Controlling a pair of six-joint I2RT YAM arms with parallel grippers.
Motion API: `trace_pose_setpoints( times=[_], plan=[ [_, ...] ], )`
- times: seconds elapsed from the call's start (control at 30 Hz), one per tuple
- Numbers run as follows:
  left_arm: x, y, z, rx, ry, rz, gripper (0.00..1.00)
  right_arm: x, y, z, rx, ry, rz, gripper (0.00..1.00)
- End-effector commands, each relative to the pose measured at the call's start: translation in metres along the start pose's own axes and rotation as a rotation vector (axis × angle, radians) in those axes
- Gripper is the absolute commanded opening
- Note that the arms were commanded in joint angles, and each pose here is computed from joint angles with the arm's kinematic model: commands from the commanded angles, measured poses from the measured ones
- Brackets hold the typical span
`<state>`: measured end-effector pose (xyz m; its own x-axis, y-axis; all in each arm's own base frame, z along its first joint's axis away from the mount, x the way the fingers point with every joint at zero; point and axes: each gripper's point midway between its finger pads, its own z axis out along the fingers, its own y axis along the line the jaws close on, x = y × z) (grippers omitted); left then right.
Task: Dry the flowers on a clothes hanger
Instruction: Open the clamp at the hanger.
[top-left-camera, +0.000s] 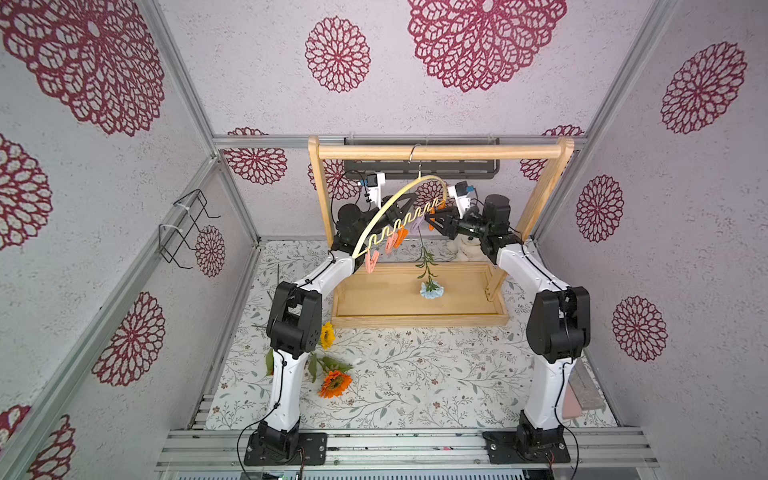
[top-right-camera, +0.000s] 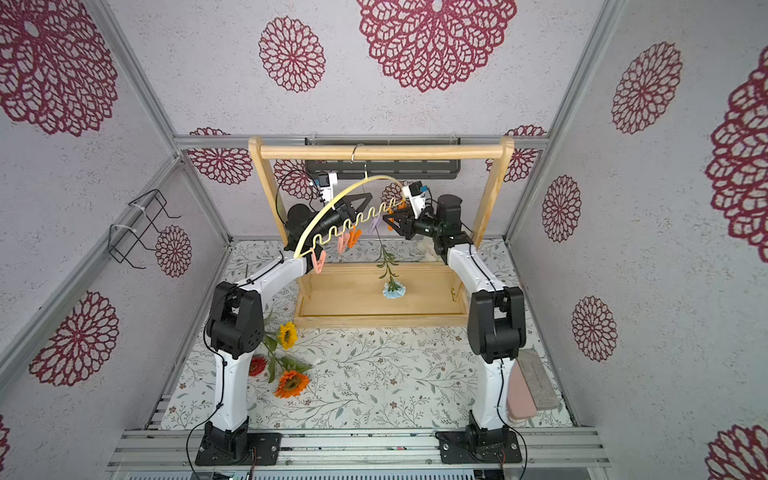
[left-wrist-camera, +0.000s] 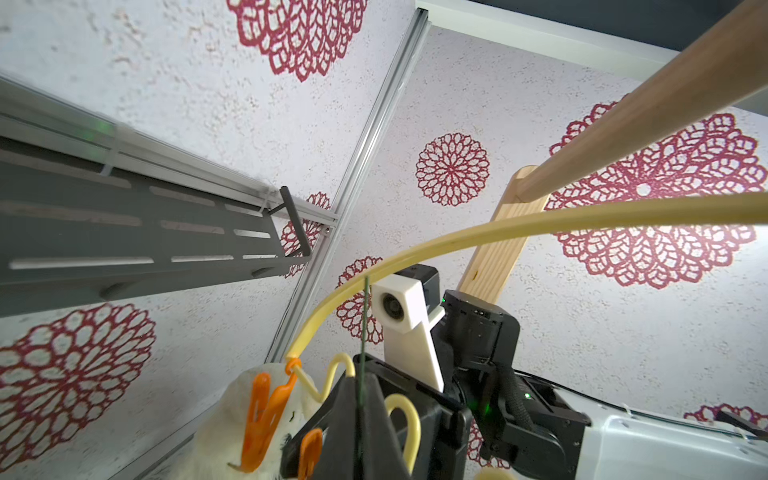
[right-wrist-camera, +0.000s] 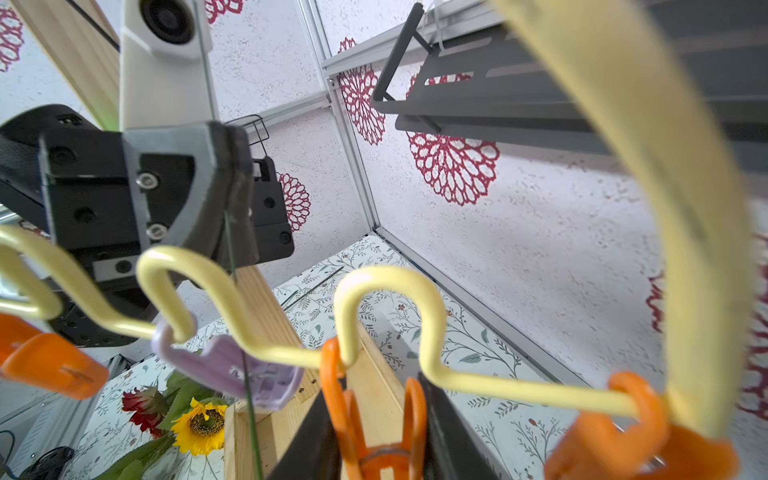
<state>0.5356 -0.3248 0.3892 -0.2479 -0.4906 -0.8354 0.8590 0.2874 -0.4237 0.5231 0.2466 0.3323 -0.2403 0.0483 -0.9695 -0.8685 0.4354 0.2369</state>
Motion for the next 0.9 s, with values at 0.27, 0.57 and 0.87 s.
trace_pose_setpoints(
  times=[0.27, 0.57, 0.87],
  plan=[
    [-0.029, 0.025, 0.002, -0.149, -0.142, 0.007, 0.0, -0.042, 0.038, -0.024, -0.035, -0.081, -0.111, 0.31],
    [0.007, 0.019, 0.011, -0.058, -0.052, 0.004, 0.0, -0.04, 0.028, -0.031, 0.02, -0.088, -0.113, 0.3],
    [0.028, 0.013, 0.001, -0.031, -0.022, -0.003, 0.0, -0.037, 0.021, -0.035, 0.062, -0.081, -0.12, 0.3]
  ],
)
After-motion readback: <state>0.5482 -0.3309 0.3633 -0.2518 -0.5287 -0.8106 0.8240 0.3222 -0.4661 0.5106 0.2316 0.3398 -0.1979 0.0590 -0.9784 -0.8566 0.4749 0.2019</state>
